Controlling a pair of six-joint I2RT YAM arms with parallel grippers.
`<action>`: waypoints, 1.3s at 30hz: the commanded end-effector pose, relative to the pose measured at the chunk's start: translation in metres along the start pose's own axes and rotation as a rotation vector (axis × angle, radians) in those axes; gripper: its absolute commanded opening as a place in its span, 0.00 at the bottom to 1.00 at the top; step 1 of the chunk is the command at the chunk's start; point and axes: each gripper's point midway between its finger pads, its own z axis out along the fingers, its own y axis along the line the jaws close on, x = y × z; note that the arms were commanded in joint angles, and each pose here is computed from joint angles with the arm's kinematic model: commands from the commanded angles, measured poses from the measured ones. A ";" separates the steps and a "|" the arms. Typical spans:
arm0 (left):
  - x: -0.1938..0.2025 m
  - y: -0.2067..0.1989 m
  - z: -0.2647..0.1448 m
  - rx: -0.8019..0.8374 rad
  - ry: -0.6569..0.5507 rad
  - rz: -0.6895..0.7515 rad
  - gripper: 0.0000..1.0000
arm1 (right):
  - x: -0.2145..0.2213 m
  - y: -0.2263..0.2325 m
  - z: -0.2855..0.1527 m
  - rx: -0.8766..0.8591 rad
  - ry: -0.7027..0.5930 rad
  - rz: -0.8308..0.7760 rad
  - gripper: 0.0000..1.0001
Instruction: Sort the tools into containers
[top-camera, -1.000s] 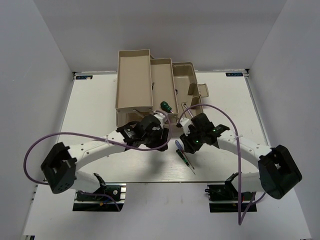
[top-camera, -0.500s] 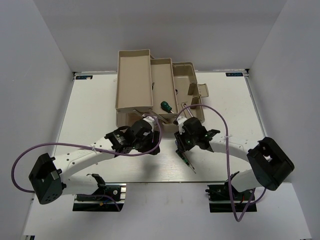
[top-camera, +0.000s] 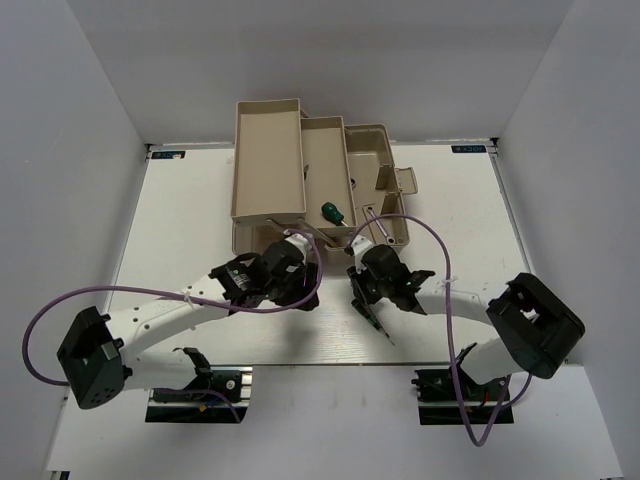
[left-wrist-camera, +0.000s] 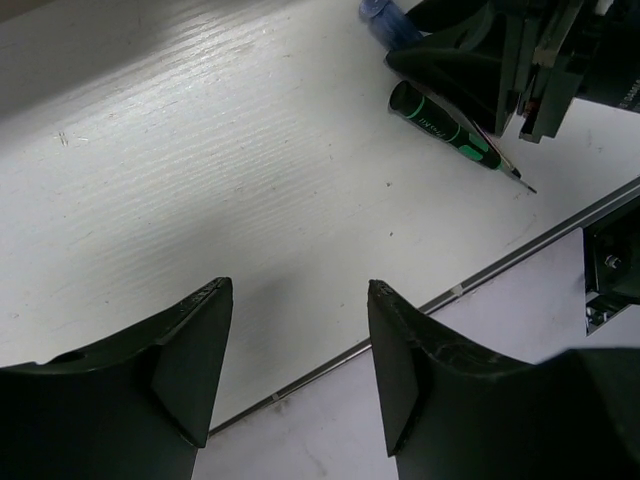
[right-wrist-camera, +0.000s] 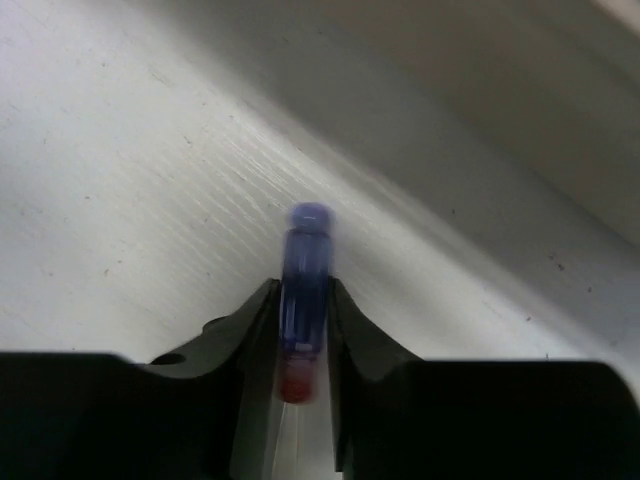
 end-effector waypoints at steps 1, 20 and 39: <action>-0.001 -0.005 -0.001 0.011 -0.009 0.012 0.67 | 0.029 -0.011 -0.003 0.052 0.051 -0.035 0.25; -0.007 -0.016 0.002 0.078 -0.042 0.049 0.59 | -0.238 0.041 -0.175 -0.252 -0.536 -0.251 0.00; -0.015 -0.038 -0.007 0.150 -0.047 0.064 0.76 | -0.435 0.046 -0.030 -0.393 -0.576 0.206 0.41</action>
